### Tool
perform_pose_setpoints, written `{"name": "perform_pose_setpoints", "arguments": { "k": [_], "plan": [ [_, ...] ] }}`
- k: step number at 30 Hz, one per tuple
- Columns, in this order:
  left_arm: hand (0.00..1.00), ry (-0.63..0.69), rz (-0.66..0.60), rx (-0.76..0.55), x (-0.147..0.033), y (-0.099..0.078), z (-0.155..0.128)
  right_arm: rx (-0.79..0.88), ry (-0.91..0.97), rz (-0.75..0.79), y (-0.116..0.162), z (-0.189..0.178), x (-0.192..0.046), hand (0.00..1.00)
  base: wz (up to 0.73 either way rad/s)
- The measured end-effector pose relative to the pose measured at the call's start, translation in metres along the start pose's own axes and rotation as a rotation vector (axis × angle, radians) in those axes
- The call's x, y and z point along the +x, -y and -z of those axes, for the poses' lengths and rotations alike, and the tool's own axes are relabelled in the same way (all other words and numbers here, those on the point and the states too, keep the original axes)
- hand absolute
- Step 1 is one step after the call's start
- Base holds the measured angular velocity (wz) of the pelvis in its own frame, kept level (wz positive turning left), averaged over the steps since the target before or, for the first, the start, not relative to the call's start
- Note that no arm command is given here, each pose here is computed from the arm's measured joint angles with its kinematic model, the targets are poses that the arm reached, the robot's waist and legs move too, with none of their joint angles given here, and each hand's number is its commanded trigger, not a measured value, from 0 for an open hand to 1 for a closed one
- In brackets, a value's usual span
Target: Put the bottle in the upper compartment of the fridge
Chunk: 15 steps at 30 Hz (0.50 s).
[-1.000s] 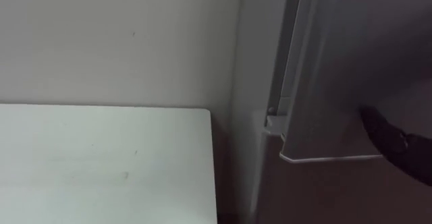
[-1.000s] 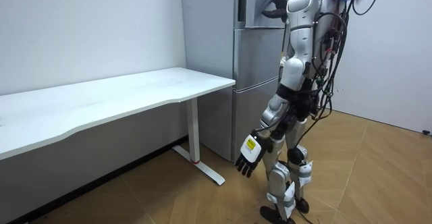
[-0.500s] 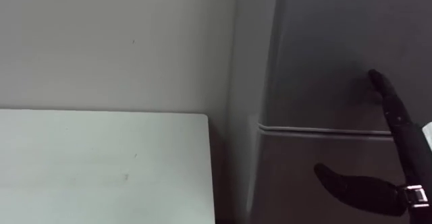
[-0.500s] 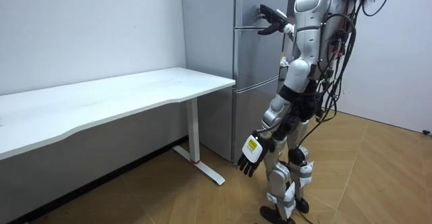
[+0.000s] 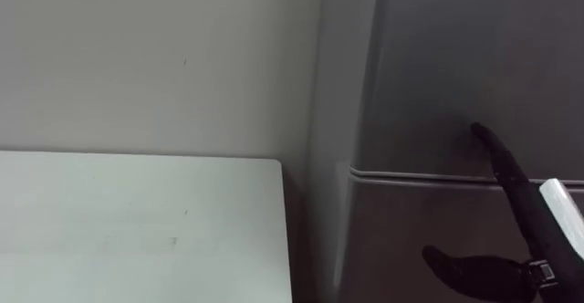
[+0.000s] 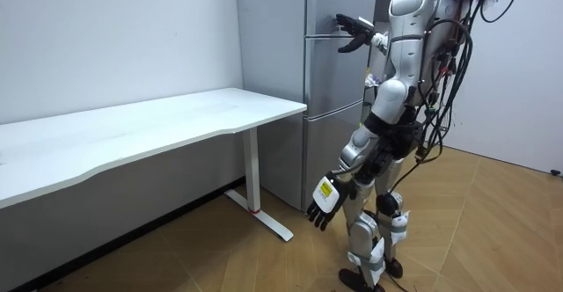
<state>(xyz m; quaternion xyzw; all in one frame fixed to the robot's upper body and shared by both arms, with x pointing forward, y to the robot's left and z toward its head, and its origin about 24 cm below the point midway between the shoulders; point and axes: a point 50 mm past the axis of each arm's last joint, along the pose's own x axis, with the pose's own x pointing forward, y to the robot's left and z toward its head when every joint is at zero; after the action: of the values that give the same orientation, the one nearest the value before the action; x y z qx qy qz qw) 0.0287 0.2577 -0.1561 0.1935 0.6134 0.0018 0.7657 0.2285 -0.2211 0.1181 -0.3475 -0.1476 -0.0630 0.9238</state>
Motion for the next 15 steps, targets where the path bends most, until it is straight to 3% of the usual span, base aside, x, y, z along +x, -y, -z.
{"name": "perform_pose_setpoints", "arguments": {
  "k": [15],
  "plan": [
    [0.0,0.012,-0.003,0.0,-0.0006,-0.0044,-0.0016,-0.008,-0.012,-0.034,-0.0026,0.0031,-0.0004,0.0,0.0]
  ]
}}
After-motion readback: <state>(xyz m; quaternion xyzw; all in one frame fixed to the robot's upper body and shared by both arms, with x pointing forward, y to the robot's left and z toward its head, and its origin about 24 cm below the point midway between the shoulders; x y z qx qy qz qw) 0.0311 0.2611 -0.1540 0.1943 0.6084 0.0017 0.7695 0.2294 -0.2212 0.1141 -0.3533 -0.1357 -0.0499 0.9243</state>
